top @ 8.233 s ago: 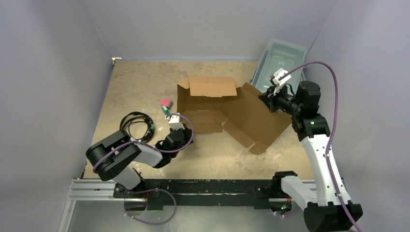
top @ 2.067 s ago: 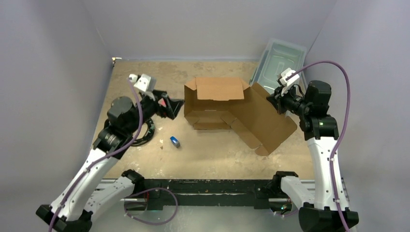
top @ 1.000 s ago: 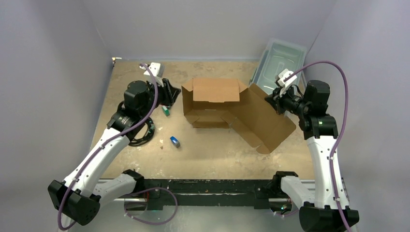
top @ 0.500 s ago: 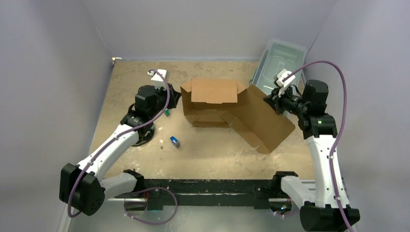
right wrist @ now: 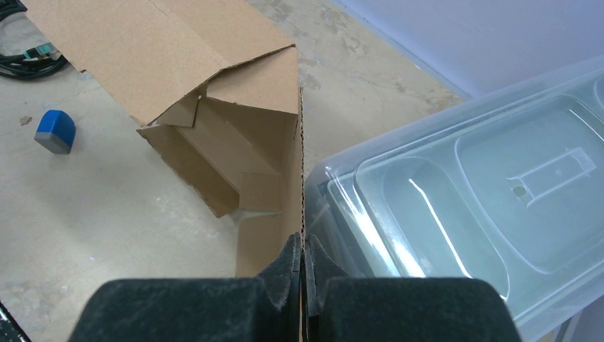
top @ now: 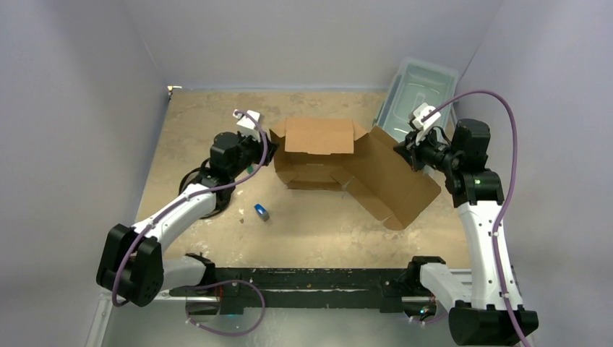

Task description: Fold the paper box

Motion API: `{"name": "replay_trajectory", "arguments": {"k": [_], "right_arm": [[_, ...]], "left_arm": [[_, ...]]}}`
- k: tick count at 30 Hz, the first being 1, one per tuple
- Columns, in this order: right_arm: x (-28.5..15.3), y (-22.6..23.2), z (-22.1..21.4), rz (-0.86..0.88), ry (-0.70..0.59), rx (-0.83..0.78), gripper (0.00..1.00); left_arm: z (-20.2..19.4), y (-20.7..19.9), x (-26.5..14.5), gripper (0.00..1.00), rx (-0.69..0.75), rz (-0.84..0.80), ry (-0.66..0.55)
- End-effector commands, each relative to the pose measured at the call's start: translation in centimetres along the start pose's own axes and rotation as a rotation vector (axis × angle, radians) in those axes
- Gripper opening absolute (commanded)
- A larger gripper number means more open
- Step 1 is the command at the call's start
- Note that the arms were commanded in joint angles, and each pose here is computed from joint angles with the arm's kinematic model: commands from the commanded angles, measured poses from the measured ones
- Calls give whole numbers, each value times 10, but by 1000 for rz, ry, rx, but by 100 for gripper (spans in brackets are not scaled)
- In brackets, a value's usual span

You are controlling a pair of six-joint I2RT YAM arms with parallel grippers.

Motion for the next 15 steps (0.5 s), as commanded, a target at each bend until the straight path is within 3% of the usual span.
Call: {"name": "replay_trajectory", "arguments": {"k": [1,7,15], "right_arm": [[-3,1,13,18,-36,-26,0],[-2,3,13,39,-38,-23,0],[-6,11,26,100,-72,-13,0]], "left_arm": [[9,2,2,24,40,-44,-110],[12,-13,1,0,23,-190,-156],[6,-27,0,0,-54,-323,-147]]}}
Point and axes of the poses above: each gripper's point midway between its finger pads, its own x axis out along the fingers, its own y axis along the line the jaws close on, z = x × y, the point moved 8 cm from there along -x, back along the fingers, and after that the axes turned 4 degrees about x, right-handed, at the moved point
